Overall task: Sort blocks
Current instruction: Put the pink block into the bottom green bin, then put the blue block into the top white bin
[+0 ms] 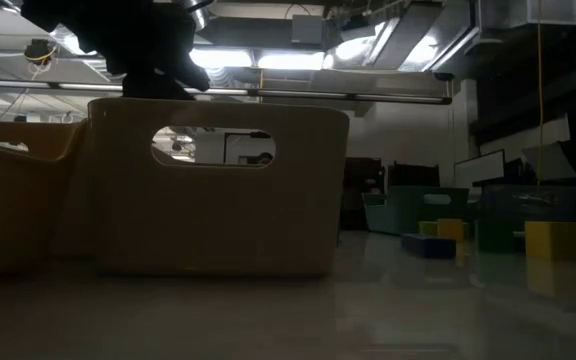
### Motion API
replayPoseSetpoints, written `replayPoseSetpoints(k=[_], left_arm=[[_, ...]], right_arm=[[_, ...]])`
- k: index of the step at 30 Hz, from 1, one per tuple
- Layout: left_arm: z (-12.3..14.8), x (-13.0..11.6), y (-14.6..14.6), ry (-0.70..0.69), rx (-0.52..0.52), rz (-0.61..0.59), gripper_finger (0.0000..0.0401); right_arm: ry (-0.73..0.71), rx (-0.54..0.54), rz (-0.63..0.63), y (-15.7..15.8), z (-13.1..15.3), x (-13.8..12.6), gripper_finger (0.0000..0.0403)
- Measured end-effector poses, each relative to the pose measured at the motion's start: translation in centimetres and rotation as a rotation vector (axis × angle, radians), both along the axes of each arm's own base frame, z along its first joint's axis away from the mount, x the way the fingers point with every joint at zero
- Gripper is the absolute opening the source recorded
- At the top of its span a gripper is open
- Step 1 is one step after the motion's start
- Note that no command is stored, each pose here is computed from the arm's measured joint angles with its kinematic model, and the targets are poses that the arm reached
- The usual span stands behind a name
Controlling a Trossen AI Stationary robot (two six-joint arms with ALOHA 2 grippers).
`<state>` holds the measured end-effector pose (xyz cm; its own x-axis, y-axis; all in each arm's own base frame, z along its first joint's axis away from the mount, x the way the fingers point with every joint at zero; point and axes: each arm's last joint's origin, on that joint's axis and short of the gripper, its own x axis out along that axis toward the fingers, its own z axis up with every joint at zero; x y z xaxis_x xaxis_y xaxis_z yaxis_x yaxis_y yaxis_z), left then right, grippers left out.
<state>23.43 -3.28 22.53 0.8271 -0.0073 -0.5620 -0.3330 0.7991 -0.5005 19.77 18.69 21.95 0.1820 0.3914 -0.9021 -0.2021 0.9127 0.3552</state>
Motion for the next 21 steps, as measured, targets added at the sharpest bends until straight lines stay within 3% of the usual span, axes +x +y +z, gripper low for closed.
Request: replayPoseSetpoints(k=[9, 14, 21], left_arm=[[0.2, 0.1, 0.0, -0.024, 0.001, -0.003, 0.0134], [0.2, 0.1, 0.0, -0.026, 0.001, -0.003, 0.0134], [0.3, 0.2, 0.0, -0.032, 0.000, -0.003, 0.0134]], right_arm=[[0.022, 0.003, 0.008, 0.0, -0.1, -0.1, 0.0212], [0.095, -0.032, 0.016, -0.4, -0.4, -0.6, 0.0220], [0.247, -0.169, 0.012, -1.7, -0.8, -2.0, 0.0221]])
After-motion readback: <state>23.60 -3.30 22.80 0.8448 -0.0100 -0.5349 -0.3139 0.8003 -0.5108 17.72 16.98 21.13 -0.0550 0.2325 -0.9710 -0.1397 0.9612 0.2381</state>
